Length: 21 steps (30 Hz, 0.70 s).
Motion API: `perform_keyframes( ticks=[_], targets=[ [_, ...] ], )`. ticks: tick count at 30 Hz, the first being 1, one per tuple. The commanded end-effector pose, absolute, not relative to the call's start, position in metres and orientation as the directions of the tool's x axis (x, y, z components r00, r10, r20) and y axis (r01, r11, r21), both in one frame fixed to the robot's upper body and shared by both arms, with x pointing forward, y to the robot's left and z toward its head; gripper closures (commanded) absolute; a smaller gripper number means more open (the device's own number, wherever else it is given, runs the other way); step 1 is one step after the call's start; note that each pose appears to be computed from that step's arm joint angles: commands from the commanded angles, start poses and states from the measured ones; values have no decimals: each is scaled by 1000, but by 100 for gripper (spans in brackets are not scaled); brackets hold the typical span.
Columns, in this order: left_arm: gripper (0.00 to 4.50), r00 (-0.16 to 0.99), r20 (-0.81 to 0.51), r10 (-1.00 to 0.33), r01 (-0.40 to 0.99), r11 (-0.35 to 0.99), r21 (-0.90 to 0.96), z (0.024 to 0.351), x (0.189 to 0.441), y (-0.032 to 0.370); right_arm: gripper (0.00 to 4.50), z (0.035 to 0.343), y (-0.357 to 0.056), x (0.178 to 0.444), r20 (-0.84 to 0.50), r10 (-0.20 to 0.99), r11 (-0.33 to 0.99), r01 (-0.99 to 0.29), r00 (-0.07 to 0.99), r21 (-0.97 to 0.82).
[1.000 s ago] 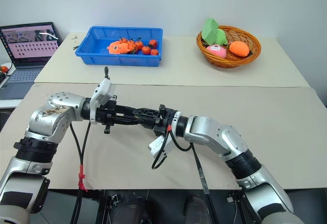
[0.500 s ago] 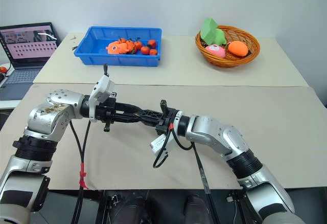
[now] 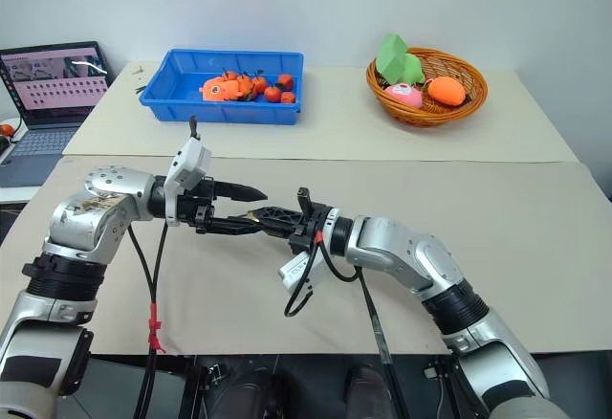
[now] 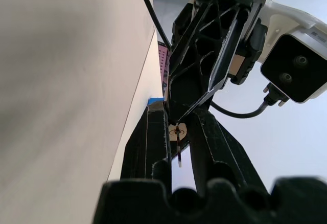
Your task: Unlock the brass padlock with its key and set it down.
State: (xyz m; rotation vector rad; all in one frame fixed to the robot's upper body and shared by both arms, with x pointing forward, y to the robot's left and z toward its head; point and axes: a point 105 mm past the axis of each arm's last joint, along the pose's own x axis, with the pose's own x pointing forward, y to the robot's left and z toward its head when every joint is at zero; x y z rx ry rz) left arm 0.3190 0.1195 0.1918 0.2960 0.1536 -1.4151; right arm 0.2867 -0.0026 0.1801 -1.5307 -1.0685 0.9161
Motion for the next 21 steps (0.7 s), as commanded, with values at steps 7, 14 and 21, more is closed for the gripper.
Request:
perform_keyframes(
  ticks=[7, 14, 21],
  targets=[
    [27, 98, -225, -969, 995, 102, -3, 212, 310, 125, 434, 209, -2, 283, 73, 951, 1, 236, 299, -972],
    [27, 131, -116, -985, 945, 159, -285, 231, 313, 153, 434, 214, -7, 290, 92, 940, 10, 241, 329, -970],
    [94, 195, -110, -975, 838, 224, -497, 212, 317, 181, 434, 221, -11, 294, 113, 930, 22, 255, 349, -967]
  ],
)
